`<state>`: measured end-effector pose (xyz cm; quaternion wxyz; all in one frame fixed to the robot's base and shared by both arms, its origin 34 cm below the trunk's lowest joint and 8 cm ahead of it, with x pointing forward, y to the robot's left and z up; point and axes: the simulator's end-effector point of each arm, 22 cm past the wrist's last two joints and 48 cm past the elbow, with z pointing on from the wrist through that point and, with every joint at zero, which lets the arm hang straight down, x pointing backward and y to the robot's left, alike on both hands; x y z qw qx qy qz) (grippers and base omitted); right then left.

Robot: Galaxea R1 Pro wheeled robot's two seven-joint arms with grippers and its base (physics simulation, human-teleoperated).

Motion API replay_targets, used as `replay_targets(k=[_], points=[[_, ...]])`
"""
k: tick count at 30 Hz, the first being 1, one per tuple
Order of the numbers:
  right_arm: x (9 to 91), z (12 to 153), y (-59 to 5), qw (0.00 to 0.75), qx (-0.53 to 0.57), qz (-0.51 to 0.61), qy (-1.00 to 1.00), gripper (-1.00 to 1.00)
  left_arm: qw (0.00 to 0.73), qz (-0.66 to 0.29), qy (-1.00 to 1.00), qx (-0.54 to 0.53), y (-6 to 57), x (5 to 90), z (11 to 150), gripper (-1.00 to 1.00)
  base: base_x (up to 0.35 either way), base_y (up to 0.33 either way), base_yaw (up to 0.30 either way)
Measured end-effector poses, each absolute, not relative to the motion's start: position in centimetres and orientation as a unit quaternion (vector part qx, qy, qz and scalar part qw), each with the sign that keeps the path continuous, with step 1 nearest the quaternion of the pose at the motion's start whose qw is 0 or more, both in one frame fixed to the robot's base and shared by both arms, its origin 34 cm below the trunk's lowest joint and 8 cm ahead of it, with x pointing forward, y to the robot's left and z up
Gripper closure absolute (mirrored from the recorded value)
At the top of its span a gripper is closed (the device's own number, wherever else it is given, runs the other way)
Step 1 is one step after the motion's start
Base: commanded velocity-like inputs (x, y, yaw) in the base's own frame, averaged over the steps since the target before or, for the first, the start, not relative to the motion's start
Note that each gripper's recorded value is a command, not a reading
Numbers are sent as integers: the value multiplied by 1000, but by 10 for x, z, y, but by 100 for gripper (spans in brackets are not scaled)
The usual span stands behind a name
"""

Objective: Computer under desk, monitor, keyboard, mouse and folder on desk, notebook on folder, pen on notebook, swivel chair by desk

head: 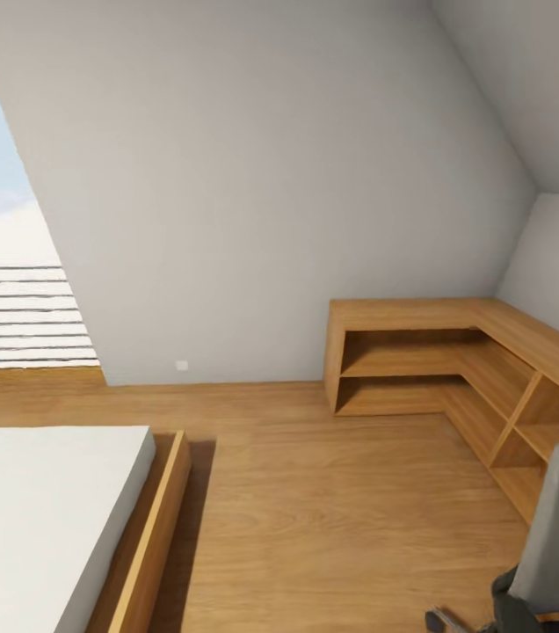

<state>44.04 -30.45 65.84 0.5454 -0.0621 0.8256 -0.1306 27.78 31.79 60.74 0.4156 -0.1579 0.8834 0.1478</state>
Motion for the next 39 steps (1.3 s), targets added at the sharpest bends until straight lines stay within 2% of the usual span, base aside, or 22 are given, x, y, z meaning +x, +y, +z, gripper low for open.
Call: replay_targets(k=[39], points=[[440, 659, -306, 545, -56, -134, 826, -100, 415, 148, 884, -158, 318, 278, 607, -100, 332, 0, 0]])
